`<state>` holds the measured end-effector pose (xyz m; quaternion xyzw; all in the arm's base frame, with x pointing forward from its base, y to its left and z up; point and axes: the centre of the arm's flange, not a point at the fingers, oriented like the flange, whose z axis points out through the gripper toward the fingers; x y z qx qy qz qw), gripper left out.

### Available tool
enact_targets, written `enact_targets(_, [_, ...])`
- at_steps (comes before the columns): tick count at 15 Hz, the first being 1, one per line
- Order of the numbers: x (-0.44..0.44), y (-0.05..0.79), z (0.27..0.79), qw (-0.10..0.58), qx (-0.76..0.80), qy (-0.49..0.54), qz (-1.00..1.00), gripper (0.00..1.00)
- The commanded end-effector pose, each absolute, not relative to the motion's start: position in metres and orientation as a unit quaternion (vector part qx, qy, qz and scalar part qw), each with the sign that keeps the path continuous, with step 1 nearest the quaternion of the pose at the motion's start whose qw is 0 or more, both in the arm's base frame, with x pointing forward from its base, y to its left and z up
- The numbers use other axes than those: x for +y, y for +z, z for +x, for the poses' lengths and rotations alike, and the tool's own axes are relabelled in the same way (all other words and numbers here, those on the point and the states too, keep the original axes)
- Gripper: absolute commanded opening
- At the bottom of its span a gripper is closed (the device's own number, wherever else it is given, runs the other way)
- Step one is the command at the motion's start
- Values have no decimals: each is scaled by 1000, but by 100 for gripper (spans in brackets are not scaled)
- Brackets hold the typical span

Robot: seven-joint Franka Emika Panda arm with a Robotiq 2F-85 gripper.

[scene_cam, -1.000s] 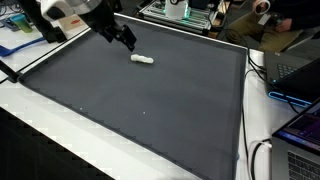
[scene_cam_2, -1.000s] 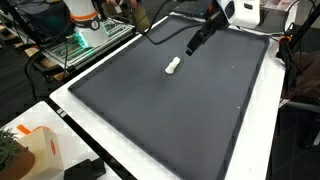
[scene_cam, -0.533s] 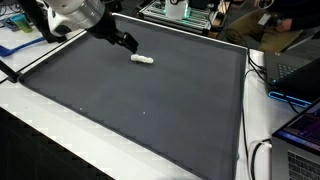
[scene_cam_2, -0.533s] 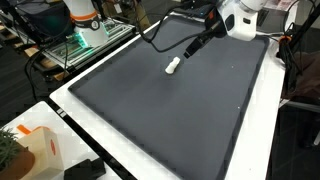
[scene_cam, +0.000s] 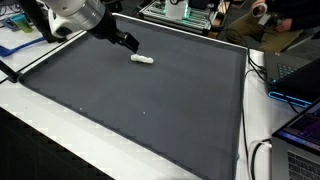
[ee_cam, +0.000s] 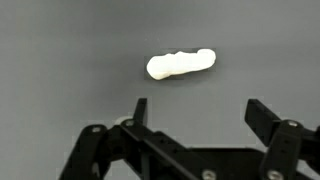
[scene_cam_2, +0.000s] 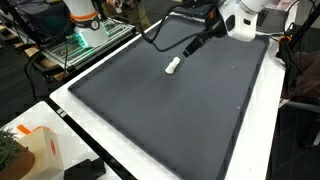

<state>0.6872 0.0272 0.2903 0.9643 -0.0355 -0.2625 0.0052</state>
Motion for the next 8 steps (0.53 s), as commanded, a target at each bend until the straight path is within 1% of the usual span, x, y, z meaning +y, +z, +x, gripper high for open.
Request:
enact_targets(1, [26, 280, 703, -5, -63, -263, 963, 100])
enact_targets(6, [26, 260, 716, 3, -83, -279, 957, 100])
enact_targets(8, [27, 249, 720, -1, -68, -293, 954, 100])
